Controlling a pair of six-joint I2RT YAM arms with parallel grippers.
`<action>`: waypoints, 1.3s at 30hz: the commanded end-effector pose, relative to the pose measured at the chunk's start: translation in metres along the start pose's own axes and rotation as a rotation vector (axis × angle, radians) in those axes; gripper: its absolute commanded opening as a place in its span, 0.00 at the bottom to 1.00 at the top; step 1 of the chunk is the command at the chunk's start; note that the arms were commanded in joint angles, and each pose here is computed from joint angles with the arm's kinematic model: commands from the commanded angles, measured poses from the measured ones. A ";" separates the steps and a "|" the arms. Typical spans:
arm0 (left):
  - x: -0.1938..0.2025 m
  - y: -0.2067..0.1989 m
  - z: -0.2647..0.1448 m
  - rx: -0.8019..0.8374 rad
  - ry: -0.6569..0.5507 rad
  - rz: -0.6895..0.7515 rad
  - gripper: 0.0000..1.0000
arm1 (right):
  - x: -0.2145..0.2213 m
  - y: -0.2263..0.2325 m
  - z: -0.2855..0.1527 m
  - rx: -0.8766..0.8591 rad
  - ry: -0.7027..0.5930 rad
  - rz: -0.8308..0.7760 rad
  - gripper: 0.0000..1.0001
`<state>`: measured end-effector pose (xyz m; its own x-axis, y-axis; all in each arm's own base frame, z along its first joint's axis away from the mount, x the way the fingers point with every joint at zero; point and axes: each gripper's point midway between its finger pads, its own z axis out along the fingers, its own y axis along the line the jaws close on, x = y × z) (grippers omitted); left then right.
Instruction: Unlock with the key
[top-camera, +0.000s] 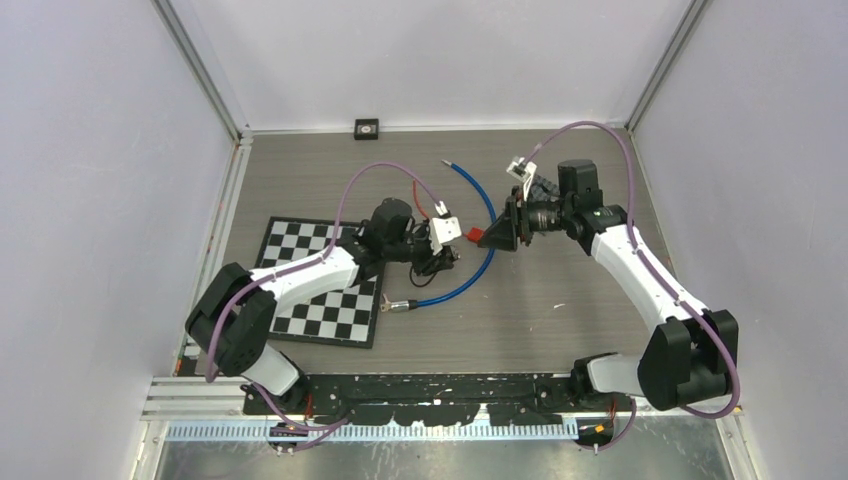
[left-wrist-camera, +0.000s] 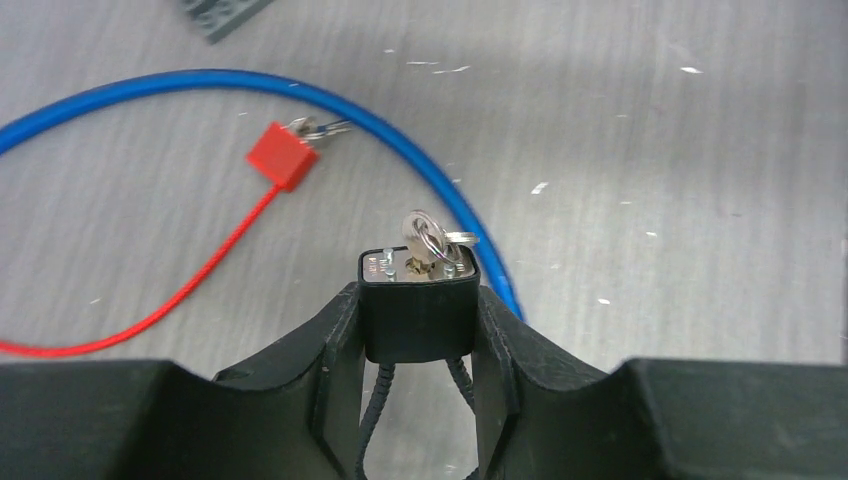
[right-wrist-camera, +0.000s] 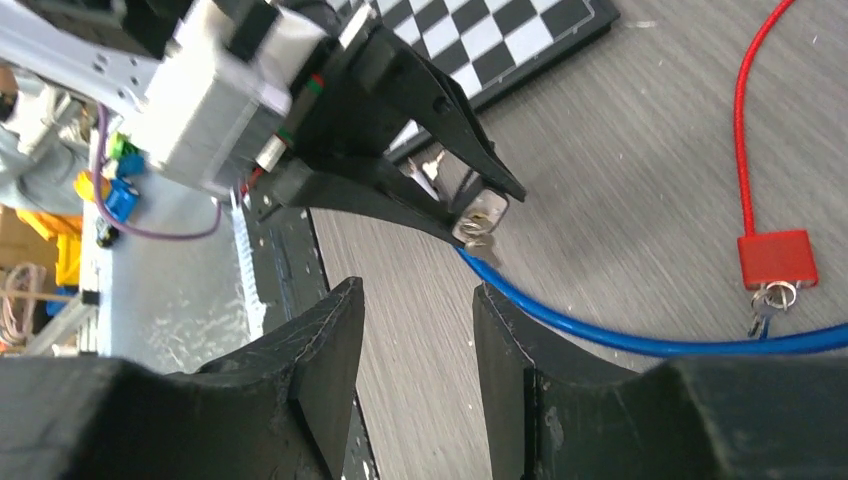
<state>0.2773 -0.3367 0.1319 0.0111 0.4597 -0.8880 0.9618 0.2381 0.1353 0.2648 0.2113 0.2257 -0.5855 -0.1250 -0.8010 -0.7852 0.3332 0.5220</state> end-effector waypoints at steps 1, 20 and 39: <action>-0.038 -0.031 -0.009 0.205 -0.107 -0.043 0.00 | 0.020 0.009 -0.003 -0.014 0.090 -0.177 0.49; -0.043 -0.067 -0.022 0.433 -0.127 -0.105 0.00 | 0.050 0.032 0.035 -0.058 0.252 -0.463 0.47; -0.034 -0.003 -0.006 0.075 -0.064 -0.106 0.00 | 0.051 0.016 0.052 0.058 0.220 -0.198 0.01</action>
<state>0.2216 -0.3451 0.1431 -0.1286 0.4084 -0.9037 0.9909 0.0171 -0.1333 0.2231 0.2490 0.1733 -0.3548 -0.4607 -0.8135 -0.9302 0.2615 0.2576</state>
